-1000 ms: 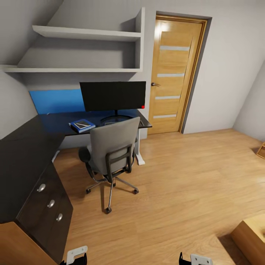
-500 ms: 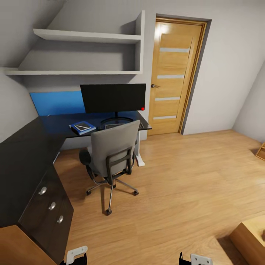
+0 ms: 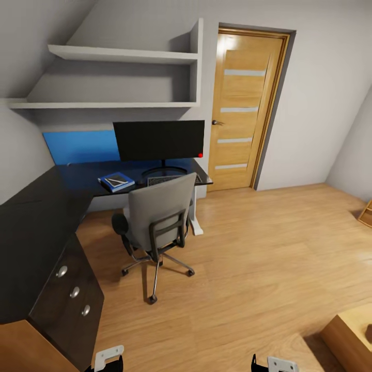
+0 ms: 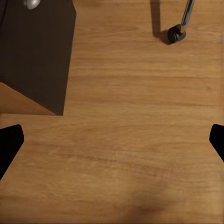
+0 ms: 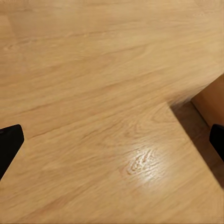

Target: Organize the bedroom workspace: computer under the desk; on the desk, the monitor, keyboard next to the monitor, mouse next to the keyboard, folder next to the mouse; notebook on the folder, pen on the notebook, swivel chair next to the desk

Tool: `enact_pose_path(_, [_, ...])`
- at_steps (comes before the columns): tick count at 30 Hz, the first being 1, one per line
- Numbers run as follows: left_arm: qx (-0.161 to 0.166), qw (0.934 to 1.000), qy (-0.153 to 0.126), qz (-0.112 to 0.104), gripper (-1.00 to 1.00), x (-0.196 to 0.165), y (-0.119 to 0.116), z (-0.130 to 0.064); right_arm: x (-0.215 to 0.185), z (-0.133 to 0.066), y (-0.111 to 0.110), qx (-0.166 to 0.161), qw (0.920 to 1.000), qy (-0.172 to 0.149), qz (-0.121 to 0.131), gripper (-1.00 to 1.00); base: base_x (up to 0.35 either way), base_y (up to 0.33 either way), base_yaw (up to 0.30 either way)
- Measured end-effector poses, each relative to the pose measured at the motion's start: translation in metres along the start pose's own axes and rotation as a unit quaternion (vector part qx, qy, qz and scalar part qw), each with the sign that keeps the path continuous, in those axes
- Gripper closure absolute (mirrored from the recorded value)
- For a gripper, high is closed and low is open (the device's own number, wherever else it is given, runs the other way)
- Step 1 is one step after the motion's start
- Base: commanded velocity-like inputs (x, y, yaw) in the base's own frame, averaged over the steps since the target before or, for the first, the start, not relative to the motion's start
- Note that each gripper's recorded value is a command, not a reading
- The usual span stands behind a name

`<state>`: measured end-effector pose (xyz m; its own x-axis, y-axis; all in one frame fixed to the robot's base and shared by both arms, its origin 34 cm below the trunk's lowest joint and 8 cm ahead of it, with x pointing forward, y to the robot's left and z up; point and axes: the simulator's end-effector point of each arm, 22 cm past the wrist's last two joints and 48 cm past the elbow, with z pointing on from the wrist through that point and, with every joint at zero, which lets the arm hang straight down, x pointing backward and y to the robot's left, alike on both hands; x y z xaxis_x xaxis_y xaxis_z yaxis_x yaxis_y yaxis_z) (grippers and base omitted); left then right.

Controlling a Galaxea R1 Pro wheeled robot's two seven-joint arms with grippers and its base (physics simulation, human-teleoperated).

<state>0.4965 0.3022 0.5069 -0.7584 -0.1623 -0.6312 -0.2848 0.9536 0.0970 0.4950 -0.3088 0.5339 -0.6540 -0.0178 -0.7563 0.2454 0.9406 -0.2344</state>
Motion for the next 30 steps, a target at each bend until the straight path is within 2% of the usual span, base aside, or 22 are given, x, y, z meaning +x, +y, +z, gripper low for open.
enact_pose_path(17, [-0.005,1.0,0.004,0.001,-1.0,-0.011,0.01,-0.022,-0.022,-0.017,-0.006,0.0,1.0,0.0,0.0,-1.0,0.0,0.0,0.0])
enact_pose_path(22, [-0.01,0.9991,0.039,0.011,-1.0,0.037,0.024,-0.046,-0.027,-0.022,-0.008,0.0,1.0,0.0,0.0,-1.0,0.0,0.0,0.0])
enact_pose_path(23, [-0.012,0.9978,0.062,0.019,-1.0,0.072,0.033,-0.06,-0.029,-0.023,-0.009,0.0,1.0,0.0,0.0,-1.0,0.0,0.0,0.0])
enact_pose_path(26, [-0.019,0.9954,0.09,0.024,-1.0,0.111,0.048,-0.083,-0.032,-0.025,-0.01,0.0,1.0,0.0,0.0,-1.0,0.0,0.0,0.0])
enact_pose_path(29, [-0.024,0.9946,0.096,0.03,-1.0,0.124,0.061,-0.096,-0.035,-0.028,-0.011,0.0,1.0,0.0,0.0,-1.0,0.0,0.0,0.0])
enact_pose_path(30, [-0.03,0.9951,0.089,0.031,-1.0,0.128,0.073,-0.101,-0.037,-0.029,-0.011,0.0,1.0,0.001,0.0,-1.0,0.0,0.0,0.0])
